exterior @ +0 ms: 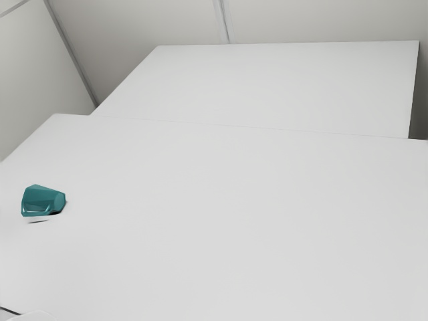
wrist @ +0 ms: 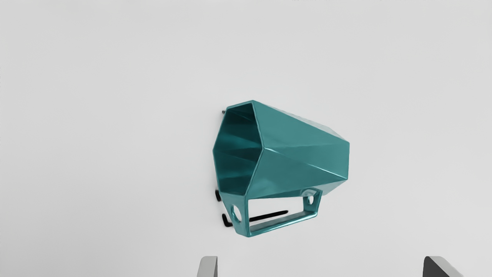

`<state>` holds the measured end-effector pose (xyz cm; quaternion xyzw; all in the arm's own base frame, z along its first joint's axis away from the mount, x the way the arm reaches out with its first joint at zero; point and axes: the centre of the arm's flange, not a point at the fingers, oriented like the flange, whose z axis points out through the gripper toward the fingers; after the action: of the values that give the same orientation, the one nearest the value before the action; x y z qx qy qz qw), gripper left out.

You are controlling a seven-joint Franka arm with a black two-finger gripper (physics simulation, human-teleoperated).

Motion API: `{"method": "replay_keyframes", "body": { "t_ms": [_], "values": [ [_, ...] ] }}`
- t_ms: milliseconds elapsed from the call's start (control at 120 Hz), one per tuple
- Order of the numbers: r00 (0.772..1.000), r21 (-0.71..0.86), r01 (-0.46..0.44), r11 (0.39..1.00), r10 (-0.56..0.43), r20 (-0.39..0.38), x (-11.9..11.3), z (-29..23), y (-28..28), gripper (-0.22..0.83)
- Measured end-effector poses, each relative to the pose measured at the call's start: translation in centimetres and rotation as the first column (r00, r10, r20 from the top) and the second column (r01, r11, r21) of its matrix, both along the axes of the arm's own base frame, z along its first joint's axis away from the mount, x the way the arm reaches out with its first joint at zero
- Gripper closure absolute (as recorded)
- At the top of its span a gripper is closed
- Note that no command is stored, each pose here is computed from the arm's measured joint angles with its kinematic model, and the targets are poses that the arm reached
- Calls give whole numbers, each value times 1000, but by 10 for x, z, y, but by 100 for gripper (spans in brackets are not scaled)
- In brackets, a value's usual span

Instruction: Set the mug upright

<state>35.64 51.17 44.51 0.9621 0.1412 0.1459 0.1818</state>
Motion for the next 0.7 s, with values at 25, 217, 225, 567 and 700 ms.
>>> {"method": "replay_keyframes", "body": {
  "t_ms": [25, 217, 225, 567, 700],
  "values": [
    [1000, 3, 12, 1000, -12, 11, 1, -3, 5, 3],
    [991, -2, 102, 995, -101, 86, 5, -30, 29, 3],
    [991, -4, 105, 994, -104, 90, 5, -31, 29, 3],
    [958, -53, 227, 973, -213, 190, 21, -91, 26, 3],
    [945, -60, 255, 965, -236, 227, 24, -101, 23, 3]
  ]
}}
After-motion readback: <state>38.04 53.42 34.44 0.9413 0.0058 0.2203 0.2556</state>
